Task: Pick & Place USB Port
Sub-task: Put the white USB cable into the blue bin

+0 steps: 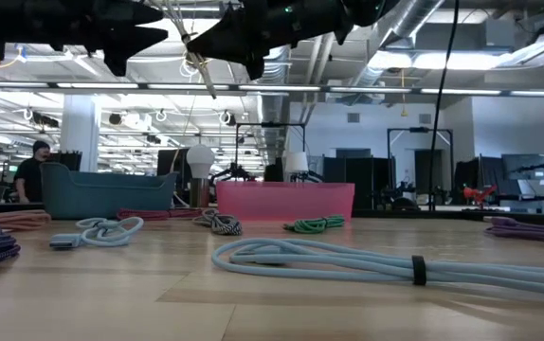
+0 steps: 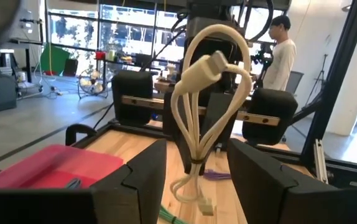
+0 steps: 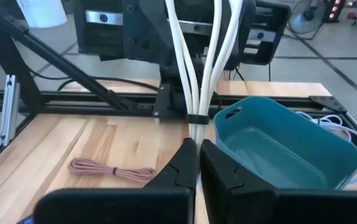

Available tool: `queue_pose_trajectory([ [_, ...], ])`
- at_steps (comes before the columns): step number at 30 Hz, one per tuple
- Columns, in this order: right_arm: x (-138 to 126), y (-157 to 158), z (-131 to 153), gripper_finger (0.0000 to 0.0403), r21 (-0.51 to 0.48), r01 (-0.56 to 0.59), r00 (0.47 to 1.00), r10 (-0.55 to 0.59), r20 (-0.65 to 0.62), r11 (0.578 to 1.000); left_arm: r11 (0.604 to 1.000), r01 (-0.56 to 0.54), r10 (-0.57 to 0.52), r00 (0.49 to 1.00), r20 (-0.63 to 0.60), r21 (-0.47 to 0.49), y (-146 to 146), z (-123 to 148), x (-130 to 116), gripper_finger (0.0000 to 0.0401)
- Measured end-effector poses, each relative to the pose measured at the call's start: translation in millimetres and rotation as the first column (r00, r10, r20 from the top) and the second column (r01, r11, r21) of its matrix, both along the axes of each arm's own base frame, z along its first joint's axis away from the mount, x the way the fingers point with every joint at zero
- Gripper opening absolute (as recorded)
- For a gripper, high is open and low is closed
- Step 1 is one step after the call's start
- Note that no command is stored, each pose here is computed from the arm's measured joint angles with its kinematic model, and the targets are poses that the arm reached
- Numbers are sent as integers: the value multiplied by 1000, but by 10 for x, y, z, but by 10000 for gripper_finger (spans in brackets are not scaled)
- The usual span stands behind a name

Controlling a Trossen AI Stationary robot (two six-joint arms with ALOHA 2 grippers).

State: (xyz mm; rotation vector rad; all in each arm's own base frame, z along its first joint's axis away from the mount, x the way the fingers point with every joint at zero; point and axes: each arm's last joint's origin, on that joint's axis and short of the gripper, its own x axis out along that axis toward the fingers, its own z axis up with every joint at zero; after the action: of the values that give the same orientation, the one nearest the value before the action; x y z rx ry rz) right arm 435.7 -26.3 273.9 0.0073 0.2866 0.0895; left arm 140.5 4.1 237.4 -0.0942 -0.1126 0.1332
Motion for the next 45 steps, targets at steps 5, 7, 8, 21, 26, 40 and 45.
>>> queue_pose_trajectory([
  [5,41,24,-86,0,2,-8,1000,8,-13,1000,1000,1,-1,1000,-5,0,0,-15,49,171],
  [7,102,38,-98,0,0,-13,1000,13,9,1000,1000,2,-2,1000,-2,0,0,-20,79,171],
  [8,109,45,-123,0,1,-14,1000,14,-3,1000,1000,2,-2,1000,-1,0,0,-24,95,171],
  [21,181,39,-128,0,2,-13,1000,13,-9,1000,1000,1,-1,999,-42,2,0,-87,175,115],
  [26,181,36,-129,0,1,-11,1000,11,-10,1000,1000,3,-3,999,-38,1,-1,-84,175,45],
  [40,157,-24,-112,24,24,7,1000,-6,-24,1000,1000,-3,4,999,-43,22,1,-86,175,14],
  [45,55,-53,-15,49,10,9,997,-9,-72,1000,999,-5,6,1000,-29,35,2,-60,144,15],
])
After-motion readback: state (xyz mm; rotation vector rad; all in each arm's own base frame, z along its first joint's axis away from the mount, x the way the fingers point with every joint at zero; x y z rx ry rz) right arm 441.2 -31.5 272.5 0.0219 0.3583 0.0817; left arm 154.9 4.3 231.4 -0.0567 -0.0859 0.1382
